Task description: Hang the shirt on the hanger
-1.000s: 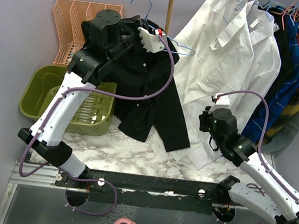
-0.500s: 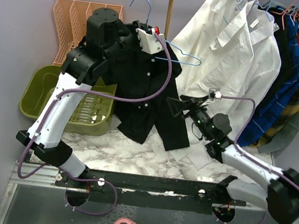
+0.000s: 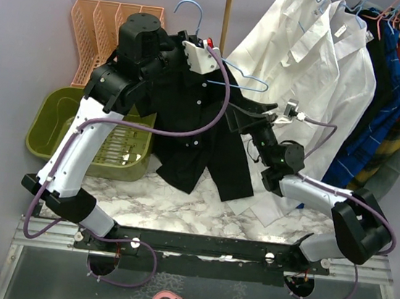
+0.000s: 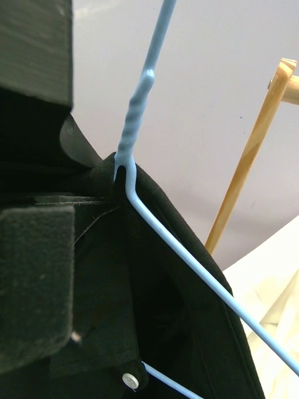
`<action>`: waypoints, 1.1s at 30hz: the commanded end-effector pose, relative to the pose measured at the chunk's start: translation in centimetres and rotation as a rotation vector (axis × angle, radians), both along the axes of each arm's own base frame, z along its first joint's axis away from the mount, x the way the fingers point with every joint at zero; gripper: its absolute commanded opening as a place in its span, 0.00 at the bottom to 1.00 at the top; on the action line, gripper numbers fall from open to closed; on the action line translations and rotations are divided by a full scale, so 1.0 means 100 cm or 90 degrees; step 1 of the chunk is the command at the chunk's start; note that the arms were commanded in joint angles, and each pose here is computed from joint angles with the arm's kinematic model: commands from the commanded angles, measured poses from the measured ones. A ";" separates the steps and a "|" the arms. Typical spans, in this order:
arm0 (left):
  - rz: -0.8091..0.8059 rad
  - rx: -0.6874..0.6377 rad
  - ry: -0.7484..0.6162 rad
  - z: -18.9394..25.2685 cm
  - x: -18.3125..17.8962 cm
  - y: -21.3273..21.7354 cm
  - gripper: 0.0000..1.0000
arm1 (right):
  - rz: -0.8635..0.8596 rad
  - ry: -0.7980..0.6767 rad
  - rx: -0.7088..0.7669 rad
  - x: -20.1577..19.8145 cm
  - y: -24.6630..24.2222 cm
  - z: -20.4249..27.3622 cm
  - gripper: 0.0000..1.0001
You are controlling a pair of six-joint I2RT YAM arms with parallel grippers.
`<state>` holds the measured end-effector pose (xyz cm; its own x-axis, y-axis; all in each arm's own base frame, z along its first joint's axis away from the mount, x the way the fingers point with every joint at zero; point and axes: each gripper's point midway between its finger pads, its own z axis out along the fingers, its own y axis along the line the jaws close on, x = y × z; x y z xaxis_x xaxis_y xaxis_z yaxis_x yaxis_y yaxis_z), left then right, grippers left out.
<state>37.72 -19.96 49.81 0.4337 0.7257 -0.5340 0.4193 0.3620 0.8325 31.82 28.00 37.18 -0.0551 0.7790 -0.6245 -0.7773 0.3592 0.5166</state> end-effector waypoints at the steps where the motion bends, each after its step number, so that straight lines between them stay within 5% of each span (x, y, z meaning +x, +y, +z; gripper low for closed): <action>1: -0.010 -0.033 -0.031 0.024 -0.011 0.001 0.00 | -0.019 -0.006 -0.004 0.012 0.004 0.007 0.88; 10: -0.009 -0.036 -0.026 0.023 -0.008 0.000 0.00 | -0.062 0.049 -0.030 0.031 0.003 -0.018 0.87; 18: -0.008 -0.036 -0.015 0.019 -0.006 -0.002 0.00 | -0.139 0.074 -0.059 0.024 -0.027 -0.020 0.98; 23: -0.013 -0.041 -0.009 0.018 -0.006 -0.004 0.00 | -0.105 0.055 -0.071 0.031 -0.008 -0.012 0.92; 26: -0.012 -0.041 -0.010 0.019 -0.005 -0.004 0.00 | -0.072 0.061 -0.076 0.040 0.009 -0.013 0.77; 32: -0.004 -0.046 -0.007 0.018 -0.004 -0.003 0.00 | -0.046 0.069 -0.049 0.045 0.018 -0.025 0.04; 33: -0.002 -0.044 -0.008 0.018 -0.003 -0.002 0.00 | -0.050 0.072 -0.047 0.044 0.015 -0.026 0.01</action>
